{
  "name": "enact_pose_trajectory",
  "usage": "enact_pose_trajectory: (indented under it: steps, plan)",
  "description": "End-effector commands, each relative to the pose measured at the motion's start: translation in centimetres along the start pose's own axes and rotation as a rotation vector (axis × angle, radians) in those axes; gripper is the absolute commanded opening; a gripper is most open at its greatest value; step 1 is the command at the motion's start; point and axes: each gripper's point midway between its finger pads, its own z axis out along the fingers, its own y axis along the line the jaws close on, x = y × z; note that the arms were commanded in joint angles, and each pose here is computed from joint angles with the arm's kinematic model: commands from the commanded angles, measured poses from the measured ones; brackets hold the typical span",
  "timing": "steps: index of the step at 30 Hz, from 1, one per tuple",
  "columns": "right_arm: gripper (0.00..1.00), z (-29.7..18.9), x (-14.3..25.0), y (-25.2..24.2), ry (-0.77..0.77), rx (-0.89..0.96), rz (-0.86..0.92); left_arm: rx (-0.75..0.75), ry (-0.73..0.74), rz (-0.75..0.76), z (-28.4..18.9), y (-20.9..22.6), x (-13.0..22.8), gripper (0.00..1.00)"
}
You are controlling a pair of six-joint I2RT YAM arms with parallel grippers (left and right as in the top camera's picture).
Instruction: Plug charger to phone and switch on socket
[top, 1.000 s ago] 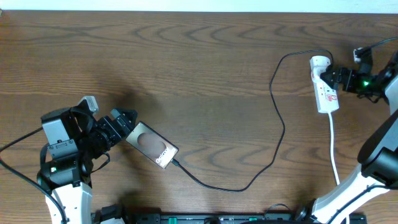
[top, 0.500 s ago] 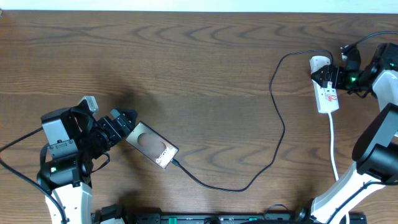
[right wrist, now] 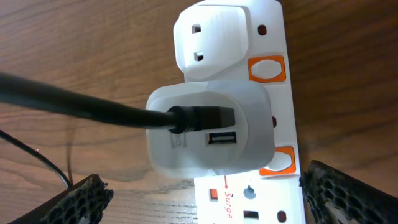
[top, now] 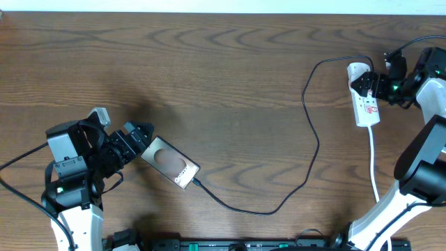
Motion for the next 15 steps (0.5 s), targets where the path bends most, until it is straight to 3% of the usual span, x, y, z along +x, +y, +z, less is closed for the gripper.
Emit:
enact_pose_trajectory:
  steps: [1,15]
  plan:
    - [0.99,1.7,0.3,0.9,0.016,-0.070,0.018,0.005,-0.019,0.025,-0.4,-0.5,-0.5,0.92]
    - [0.99,3.1,0.3,4.3,0.038,-0.125,-0.029,0.003,-0.016,0.023,-0.4,-0.5,-0.4,0.92]
